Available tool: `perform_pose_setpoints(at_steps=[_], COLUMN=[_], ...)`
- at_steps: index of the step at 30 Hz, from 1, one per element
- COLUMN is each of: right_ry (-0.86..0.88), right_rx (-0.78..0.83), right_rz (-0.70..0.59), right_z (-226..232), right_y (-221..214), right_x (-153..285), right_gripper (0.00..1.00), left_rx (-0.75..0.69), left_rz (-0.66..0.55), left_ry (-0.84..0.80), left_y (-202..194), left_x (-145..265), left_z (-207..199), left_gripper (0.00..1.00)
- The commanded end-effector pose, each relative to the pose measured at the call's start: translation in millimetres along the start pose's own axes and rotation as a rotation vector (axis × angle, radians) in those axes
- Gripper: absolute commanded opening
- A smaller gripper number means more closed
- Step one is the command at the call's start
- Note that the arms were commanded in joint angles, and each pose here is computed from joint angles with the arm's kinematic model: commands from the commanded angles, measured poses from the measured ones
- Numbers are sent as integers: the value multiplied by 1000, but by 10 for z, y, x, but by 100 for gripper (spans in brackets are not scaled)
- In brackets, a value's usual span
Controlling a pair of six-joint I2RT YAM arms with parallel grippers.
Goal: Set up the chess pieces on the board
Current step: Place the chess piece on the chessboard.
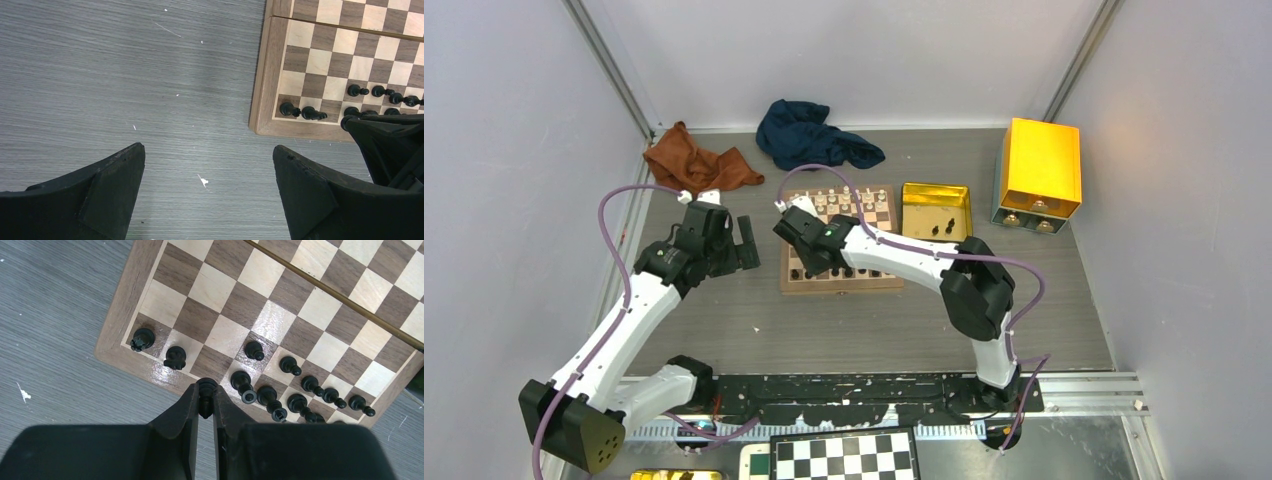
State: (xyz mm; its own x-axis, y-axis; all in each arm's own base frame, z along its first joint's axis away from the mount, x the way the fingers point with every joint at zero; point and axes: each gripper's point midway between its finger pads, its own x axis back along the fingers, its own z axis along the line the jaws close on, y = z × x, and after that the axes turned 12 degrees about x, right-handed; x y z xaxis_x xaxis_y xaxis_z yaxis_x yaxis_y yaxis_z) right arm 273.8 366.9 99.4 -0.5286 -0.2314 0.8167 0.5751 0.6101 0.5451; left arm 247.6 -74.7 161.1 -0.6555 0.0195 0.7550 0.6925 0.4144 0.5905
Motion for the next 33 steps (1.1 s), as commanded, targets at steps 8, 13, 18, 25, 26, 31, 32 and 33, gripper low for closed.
perform_pose_setpoints(at_steps=[8, 13, 18, 25, 26, 31, 32, 33], right_ry=[30, 31, 33, 41, 42, 47, 48, 49], right_rx=[-18, -22, -28, -35, -37, -42, -41, -41], right_rz=[-34, -23, -13, -3, -4, 3, 4, 6], right_z=[33, 8, -11, -24, -30, -32, -34, -33], right_y=[95, 62, 19, -21, -22, -49, -53, -58], right_x=[-89, -138, -183, -238, -245, -280, -286, -293], right_gripper=[2, 2, 2, 2, 2, 2, 2, 2], left_rx=[1, -3, -4, -7, -6, -7, -6, -7], left_rz=[-20, -16, -12, -3, -3, 2, 3, 4], left_ry=[18, 20, 23, 28, 28, 30, 29, 30], left_y=[57, 64, 62, 50, 51, 43, 41, 40], left_x=[-17, -38, -54, -81, -85, -100, -100, -103], left_z=[25, 12, 8, 8, 6, 3, 1, 2], left_gripper=[100, 100, 100, 100, 100, 100, 100, 100])
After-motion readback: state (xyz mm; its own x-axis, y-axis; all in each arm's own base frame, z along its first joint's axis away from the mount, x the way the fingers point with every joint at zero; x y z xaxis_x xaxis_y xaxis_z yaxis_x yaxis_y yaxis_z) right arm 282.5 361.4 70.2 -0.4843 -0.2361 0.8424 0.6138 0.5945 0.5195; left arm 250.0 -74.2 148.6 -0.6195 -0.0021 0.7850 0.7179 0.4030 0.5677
